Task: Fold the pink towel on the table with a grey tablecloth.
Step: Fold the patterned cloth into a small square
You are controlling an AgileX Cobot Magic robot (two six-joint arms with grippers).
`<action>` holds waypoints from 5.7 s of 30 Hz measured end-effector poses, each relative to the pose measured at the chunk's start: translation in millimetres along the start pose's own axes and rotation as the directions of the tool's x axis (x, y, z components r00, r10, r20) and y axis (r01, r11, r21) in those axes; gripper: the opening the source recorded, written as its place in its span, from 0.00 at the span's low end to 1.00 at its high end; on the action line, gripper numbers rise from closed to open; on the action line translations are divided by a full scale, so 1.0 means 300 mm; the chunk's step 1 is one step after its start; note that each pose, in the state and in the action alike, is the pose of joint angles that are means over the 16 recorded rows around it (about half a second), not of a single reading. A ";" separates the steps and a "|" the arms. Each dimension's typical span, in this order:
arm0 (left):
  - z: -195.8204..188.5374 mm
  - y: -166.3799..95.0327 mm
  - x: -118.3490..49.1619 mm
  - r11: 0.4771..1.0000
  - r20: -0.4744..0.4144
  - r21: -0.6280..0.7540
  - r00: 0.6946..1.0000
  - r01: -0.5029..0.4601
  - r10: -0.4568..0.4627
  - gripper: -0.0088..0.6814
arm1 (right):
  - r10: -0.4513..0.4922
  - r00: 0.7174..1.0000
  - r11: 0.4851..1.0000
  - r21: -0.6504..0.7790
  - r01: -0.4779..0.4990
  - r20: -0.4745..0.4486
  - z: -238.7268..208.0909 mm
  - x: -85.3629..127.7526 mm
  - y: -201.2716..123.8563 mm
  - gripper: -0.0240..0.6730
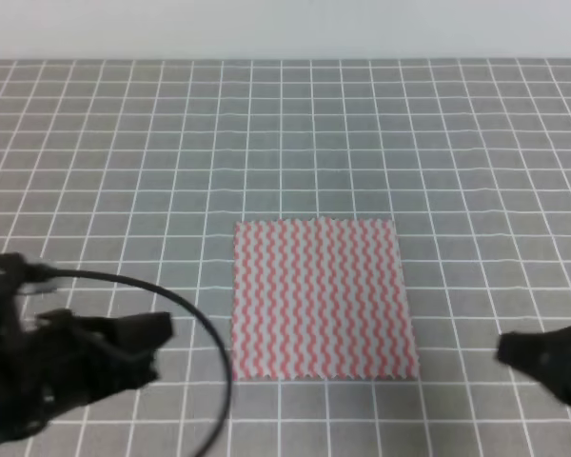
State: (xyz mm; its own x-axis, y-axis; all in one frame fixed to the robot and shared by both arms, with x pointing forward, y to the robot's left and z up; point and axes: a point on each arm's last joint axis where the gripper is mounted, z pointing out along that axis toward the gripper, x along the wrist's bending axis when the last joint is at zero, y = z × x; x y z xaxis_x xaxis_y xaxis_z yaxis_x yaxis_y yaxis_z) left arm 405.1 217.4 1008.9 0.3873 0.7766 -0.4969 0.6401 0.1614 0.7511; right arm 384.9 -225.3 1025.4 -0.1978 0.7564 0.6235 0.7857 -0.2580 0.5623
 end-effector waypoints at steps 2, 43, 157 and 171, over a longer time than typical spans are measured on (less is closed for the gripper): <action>0.030 -0.006 -0.011 0.999 0.014 0.029 1.000 -0.016 0.016 0.01 | -0.008 1.000 1.000 0.022 0.008 -0.013 0.027 0.014 -0.002 0.01; 0.191 -0.029 -0.078 0.973 0.118 0.176 0.984 -0.150 0.131 0.01 | -0.027 0.974 0.967 0.253 -0.032 0.225 0.451 -0.031 -0.036 0.45; 0.188 -0.035 -0.085 0.948 0.168 0.178 0.957 -0.265 0.236 0.01 | -0.109 0.965 0.970 0.237 0.050 0.240 0.503 -0.035 0.001 0.13; 0.186 -0.037 -0.092 0.947 0.188 0.177 0.954 -0.268 0.235 0.01 | -0.108 0.959 0.965 0.260 0.037 0.262 0.527 -0.056 -0.015 0.38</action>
State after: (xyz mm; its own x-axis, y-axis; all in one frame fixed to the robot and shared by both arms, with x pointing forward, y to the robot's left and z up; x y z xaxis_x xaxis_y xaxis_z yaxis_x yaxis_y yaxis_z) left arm 424.4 160.4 990.0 0.6443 0.6642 -0.3791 0.6200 -0.1635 0.7674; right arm 477.5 -141.8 926.4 -0.1210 0.9105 0.3953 0.9031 -0.0644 0.4246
